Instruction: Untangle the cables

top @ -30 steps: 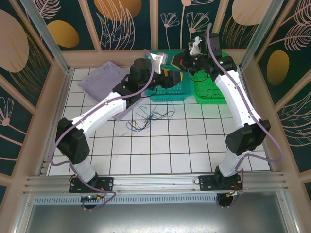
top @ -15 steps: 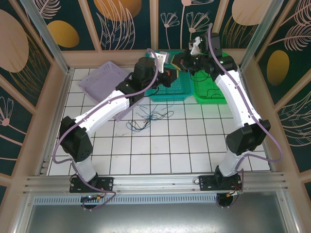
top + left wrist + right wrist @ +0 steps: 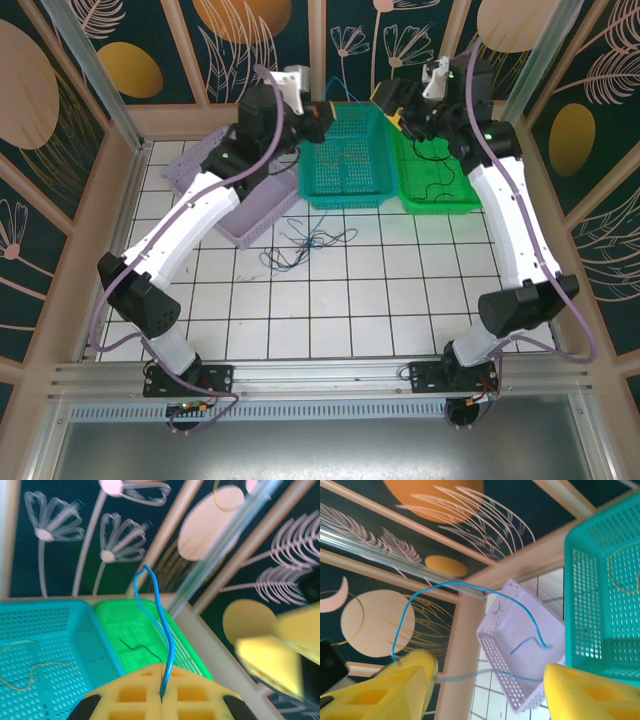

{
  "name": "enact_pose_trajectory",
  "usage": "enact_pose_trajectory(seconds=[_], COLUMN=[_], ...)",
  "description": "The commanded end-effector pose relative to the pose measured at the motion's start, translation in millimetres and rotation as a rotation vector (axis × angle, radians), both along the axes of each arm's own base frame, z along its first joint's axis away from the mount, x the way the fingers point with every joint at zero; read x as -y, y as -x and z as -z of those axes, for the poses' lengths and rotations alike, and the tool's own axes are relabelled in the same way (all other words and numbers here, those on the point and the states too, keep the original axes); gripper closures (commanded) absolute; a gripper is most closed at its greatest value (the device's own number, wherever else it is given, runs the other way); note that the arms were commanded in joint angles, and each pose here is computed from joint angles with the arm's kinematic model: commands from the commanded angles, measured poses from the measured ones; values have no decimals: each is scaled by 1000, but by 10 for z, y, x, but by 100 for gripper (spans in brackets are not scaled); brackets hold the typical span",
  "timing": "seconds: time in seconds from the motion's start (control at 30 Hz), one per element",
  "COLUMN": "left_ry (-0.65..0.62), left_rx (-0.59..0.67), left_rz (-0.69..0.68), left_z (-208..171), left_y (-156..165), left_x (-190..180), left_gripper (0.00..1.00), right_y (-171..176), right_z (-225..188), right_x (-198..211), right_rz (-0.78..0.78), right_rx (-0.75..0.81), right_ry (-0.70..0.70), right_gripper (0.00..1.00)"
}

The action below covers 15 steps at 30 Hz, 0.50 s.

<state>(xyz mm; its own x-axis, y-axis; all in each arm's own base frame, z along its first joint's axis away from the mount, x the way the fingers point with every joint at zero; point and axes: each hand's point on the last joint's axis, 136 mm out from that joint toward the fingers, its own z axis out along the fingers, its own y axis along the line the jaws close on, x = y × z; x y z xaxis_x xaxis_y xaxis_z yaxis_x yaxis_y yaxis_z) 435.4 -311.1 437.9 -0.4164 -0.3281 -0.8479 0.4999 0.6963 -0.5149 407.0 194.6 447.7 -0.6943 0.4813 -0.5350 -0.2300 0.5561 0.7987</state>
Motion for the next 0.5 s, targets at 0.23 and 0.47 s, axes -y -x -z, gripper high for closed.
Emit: enact_pose_trajectory(seconds=[0.23,0.47], left_ry=[10,-46], left_rx=[40,-70], left_rz=[-324,-462], left_z=[-668,-126], left_y=[-468,-851], left_x=[-1287,-1867], left_gripper=[100,100], right_y=[239,313], right_z=[-81,100], right_x=[78,50], right_rz=[6,-6], right_rx=[106,78], right_ry=[-6,3], right_gripper=[36,37])
